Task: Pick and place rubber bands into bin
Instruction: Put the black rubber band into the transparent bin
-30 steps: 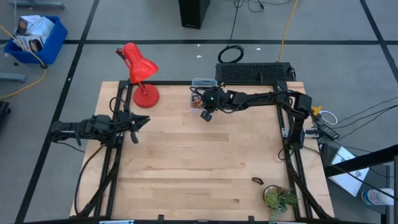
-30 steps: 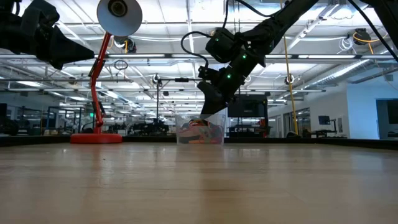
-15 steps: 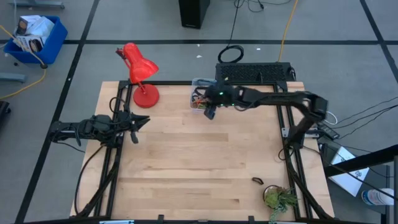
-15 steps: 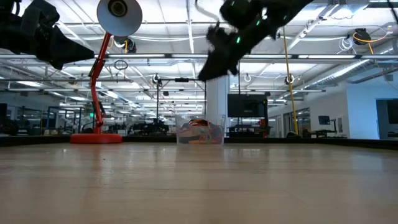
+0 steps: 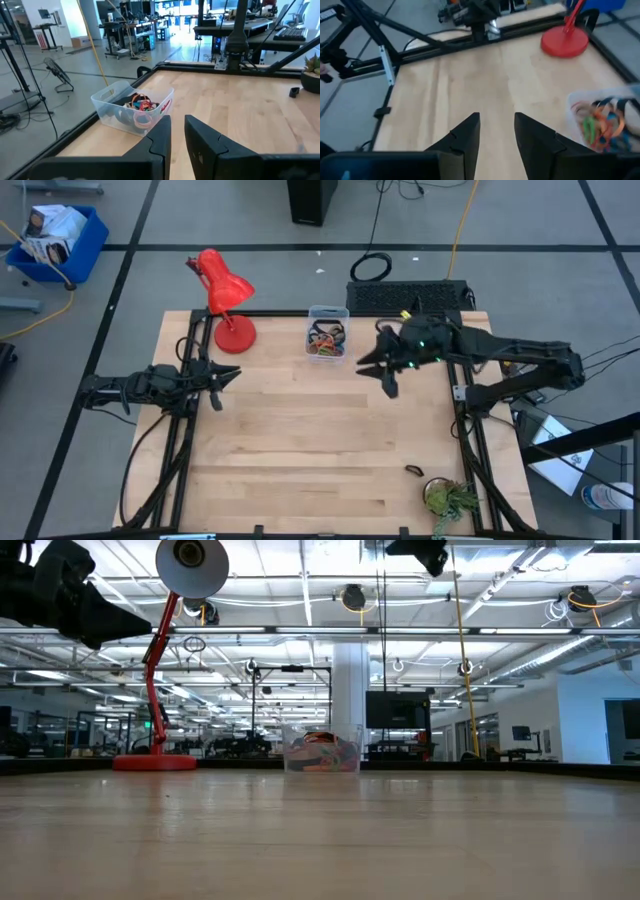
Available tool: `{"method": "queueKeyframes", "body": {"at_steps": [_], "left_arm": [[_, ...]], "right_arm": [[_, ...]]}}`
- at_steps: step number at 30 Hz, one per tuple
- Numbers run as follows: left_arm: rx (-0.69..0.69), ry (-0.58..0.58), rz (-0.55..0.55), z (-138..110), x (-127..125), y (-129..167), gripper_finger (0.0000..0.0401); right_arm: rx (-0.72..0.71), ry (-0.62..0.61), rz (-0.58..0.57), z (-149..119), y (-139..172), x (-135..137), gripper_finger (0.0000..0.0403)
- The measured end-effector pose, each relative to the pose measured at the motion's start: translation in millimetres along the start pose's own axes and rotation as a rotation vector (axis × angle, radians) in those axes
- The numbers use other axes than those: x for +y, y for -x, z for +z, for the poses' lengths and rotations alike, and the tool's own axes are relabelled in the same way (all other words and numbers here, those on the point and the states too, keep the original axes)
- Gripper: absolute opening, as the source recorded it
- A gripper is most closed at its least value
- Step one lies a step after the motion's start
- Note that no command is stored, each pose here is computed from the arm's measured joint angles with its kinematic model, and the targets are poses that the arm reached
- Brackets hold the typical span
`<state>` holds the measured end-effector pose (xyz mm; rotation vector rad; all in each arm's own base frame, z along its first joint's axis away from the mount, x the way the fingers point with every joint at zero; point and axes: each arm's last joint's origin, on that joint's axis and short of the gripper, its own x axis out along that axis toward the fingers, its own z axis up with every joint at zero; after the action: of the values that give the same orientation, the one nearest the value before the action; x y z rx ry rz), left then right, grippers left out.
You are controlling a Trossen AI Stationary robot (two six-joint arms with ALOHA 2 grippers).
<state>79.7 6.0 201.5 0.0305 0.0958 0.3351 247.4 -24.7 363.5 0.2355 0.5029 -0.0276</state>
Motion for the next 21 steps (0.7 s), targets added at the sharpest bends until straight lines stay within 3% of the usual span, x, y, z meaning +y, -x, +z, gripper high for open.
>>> {"method": "queueKeyframes", "body": {"at_steps": [5,12,15,21], "left_arm": [[0.0,-0.014,0.0,0.0,0.0,0.0,0.0063],[0.0,-0.021,0.0,0.0,0.0,0.0,0.0063],[-0.001,-0.032,0.001,0.1,0.0,0.0,0.0063],[-0.001,-0.042,0.018,0.1,0.5,0.0,0.0063]], "right_arm": [[0.151,-0.173,0.015,-18.2,4.3,21.3,0.0104],[0.571,-0.595,-0.089,-67.9,-0.1,44.2,0.0091],[0.725,-0.788,-0.073,-91.5,-7.1,53.7,0.0089],[0.897,-0.974,-0.072,-147.2,-25.1,64.8,0.0089]]}}
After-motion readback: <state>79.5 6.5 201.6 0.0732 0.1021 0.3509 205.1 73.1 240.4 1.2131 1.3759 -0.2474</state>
